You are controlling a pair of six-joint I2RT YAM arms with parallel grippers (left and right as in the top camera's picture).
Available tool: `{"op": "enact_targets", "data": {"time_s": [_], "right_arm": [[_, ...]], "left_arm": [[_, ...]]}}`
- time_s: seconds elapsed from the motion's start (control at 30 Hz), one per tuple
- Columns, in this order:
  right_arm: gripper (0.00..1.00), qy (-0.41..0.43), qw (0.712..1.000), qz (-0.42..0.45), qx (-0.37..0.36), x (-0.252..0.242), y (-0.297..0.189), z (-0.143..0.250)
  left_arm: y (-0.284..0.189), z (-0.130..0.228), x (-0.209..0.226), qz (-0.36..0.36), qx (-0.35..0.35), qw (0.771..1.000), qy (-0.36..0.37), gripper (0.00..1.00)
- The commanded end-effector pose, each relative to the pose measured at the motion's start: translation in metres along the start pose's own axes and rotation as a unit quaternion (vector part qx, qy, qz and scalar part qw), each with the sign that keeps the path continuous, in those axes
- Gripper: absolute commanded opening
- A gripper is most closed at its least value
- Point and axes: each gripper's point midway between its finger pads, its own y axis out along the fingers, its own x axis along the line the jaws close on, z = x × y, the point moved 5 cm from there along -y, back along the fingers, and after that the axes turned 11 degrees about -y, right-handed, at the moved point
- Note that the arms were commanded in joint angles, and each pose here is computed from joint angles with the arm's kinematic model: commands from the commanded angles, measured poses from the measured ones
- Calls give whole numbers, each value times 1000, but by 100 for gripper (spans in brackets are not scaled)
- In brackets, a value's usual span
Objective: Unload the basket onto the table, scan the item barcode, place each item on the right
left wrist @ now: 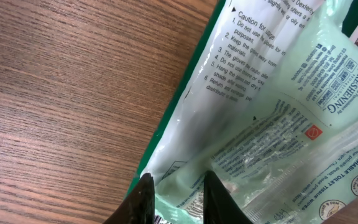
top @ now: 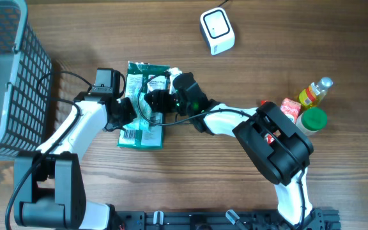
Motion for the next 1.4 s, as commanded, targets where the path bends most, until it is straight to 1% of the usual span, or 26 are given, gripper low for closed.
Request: {"op": "enact_targets", "data": {"time_s": [0.0,0.13,0.2,0.37,0.5,0.63,0.77,0.87,0.93,1.03,1.13,1.27,1.37], "right_arm": [[65,3,1000,22,8,-8,9,14],[64,-2,1000,12,17,0,11,20],[63,-6,1000,-9,21,8,12,21],[48,18,999,-19,20,11,12,20],[43,18,999,-25,22,13,12,20],[31,17,998,-47,37,17,11,24],[29,19,997,-67,42,19,9,21],[28,21,996,-81,44,18,5,17],[24,21,994,-98,46,20,2,13],[19,20,991,-122,48,25,-5,7],[16,8,989,-143,47,31,-12,0],[12,-19,988,-147,37,39,-23,-12],[8,-37,989,-140,40,44,-37,-20]], "left_arm": [[-1,0,4,-6,-7,1000,-9,18],[-1,0,4,-6,-7,1000,-9,18],[-1,0,4,-6,-7,1000,-9,18],[-1,0,4,-6,-7,1000,-9,18],[-1,0,4,-6,-7,1000,-9,17],[-1,0,4,-6,-7,1000,-9,17],[-2,-3,3,-1,-13,1000,-8,15],[-6,-8,-1,7,-29,1000,-8,14],[-15,-14,-4,14,-48,999,-8,13],[-34,-25,-12,39,-75,996,-10,12],[-52,-30,-18,62,-99,993,-10,11],[-70,-34,-19,78,-129,989,-10,12],[-73,-38,-19,84,-138,987,-14,14]]}}
